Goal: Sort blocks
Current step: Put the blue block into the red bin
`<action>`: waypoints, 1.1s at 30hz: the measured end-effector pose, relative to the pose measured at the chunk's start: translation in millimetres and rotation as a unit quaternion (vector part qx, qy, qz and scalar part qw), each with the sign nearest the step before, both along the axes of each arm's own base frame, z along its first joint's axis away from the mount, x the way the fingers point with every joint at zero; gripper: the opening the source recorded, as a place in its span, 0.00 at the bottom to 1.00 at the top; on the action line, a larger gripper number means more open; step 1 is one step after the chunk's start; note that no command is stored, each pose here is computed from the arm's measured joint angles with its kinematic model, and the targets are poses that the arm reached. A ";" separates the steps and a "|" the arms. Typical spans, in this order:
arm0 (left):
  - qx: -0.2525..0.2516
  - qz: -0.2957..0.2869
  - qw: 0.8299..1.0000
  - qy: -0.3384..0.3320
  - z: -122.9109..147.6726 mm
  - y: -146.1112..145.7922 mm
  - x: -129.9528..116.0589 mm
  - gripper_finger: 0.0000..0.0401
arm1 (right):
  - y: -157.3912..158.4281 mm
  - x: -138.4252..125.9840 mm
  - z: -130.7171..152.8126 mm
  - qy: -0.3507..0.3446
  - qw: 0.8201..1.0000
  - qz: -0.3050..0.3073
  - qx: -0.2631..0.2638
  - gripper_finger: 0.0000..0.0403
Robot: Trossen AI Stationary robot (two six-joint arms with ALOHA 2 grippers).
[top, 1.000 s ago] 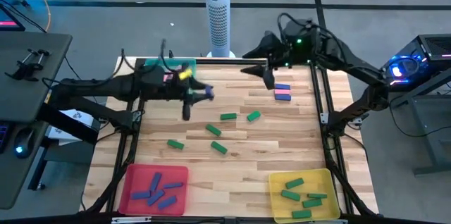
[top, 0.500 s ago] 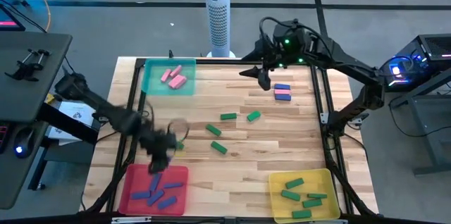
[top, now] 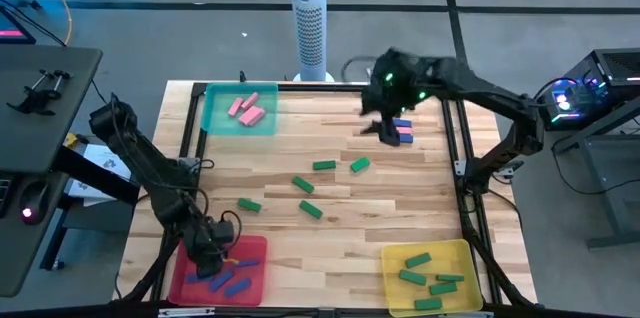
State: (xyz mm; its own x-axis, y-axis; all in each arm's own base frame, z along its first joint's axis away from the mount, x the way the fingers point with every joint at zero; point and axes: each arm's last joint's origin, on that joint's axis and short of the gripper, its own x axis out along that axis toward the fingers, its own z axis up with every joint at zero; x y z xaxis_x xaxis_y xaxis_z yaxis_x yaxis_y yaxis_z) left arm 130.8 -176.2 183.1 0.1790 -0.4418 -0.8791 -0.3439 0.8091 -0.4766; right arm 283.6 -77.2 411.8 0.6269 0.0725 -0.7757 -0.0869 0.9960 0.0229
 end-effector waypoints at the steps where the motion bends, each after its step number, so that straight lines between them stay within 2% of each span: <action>1: 0.002 -0.002 1.000 0.003 -1.3 -1.3 -0.8 0.29 | -1.0 -0.5 -12.8 0.030 1.000 0.001 0.009 0.54; 4: 0.001 -0.001 1.000 0.007 -2.5 -3.5 -2.0 0.35 | -3.9 -1.7 -55.8 0.103 0.994 -0.007 0.031 0.54; 8: -0.016 0.018 1.000 0.020 0.4 -3.0 -2.1 0.46 | -15.6 -11.4 -111.1 0.190 0.978 -0.091 0.013 0.54; 13: -0.116 0.044 0.991 0.045 18.4 0.2 4.2 0.55 | -40.9 -32.6 -164.3 0.257 0.943 -0.211 -0.005 0.54; 17: -0.209 0.084 0.974 -0.019 44.0 7.5 17.1 0.56 | -61.7 -53.1 -197.8 0.267 0.913 -0.306 0.031 0.54; 22: -0.258 0.172 0.942 -0.131 69.8 30.2 34.5 0.52 | -74.8 -75.3 -225.7 0.273 0.874 -0.396 0.068 0.54; 25: -0.251 0.218 0.923 -0.194 79.2 46.2 42.7 0.49 | -75.9 -82.9 -239.5 0.270 0.862 -0.422 0.077 0.53; 29: -0.203 0.242 0.905 -0.285 87.0 65.8 51.8 0.47 | -74.1 -87.2 -254.7 0.253 0.856 -0.443 0.081 0.50; 33: -0.156 0.260 0.888 -0.345 90.8 83.3 62.0 0.46 | -70.1 -88.3 -261.6 0.244 0.854 -0.451 0.090 0.46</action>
State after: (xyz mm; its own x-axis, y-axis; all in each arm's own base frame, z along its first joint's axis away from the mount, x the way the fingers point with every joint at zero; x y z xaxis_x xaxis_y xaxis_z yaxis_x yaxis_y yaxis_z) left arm 192.8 -92.9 273.9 0.8793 -0.3446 -0.3288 -0.1704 0.4171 -0.8927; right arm 195.3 -147.3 150.1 0.0949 -0.1236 -0.9878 0.7767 0.6299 -0.0042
